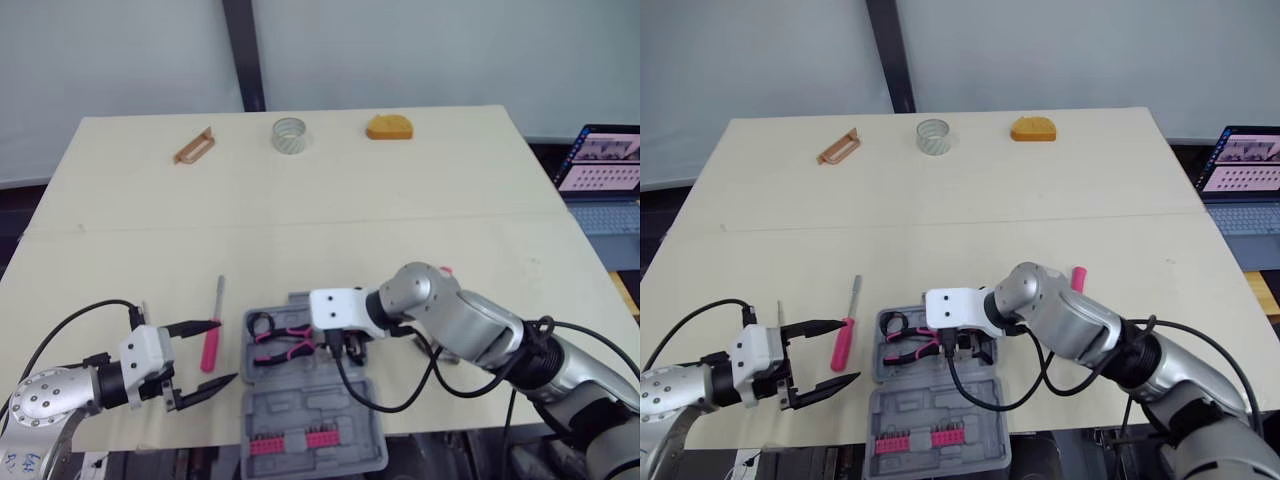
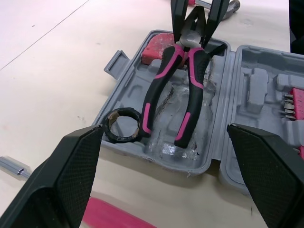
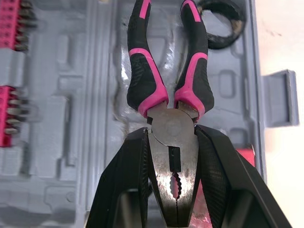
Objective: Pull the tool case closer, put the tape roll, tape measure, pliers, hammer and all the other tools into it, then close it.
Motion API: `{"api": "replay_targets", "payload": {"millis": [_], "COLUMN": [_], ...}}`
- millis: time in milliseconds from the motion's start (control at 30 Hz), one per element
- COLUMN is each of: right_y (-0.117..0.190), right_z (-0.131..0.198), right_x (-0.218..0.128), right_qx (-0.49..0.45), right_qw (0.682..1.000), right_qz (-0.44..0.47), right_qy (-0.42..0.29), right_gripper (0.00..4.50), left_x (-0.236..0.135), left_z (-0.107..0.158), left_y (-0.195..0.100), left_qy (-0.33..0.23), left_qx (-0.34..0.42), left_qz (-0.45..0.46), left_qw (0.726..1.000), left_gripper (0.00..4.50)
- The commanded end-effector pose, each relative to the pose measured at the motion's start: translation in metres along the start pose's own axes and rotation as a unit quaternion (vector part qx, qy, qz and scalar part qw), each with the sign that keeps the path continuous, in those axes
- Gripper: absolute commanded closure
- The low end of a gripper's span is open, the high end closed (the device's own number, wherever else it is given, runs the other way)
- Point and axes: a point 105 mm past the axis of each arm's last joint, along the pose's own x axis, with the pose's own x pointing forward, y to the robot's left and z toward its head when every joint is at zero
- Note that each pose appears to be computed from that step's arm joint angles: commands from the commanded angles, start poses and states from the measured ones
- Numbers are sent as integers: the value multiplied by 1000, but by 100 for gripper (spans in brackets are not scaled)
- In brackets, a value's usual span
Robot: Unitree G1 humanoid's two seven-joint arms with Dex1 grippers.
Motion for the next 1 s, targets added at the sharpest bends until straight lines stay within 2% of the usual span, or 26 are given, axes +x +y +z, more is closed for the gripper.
{"api": "replay_targets", "payload": {"millis": [33, 600, 867, 1000], "right_y": [2, 5, 1, 0], "right_z": [9, 13, 6, 14], "right_x": [1, 10, -3, -10], "right_qx": [-23, -33, -35, -38], "right_qw": [1000, 999, 999, 999], "right_qz": [3, 5, -9, -10], "right_qy": [-9, -21, -10, -27], "right_gripper": [354, 354, 354, 354], "left_x": [0, -1, -4, -7], "left_z": [2, 2, 0, -1], "left_y": [0, -2, -1, 0], "left_qy": [-3, 2, 4, 6], "left_qx": [10, 7, 6, 3], "left_qz": [-5, -4, 4, 9], "left_qw": [1000, 1000, 1000, 1000], "left_gripper": [0, 0, 0, 0]}}
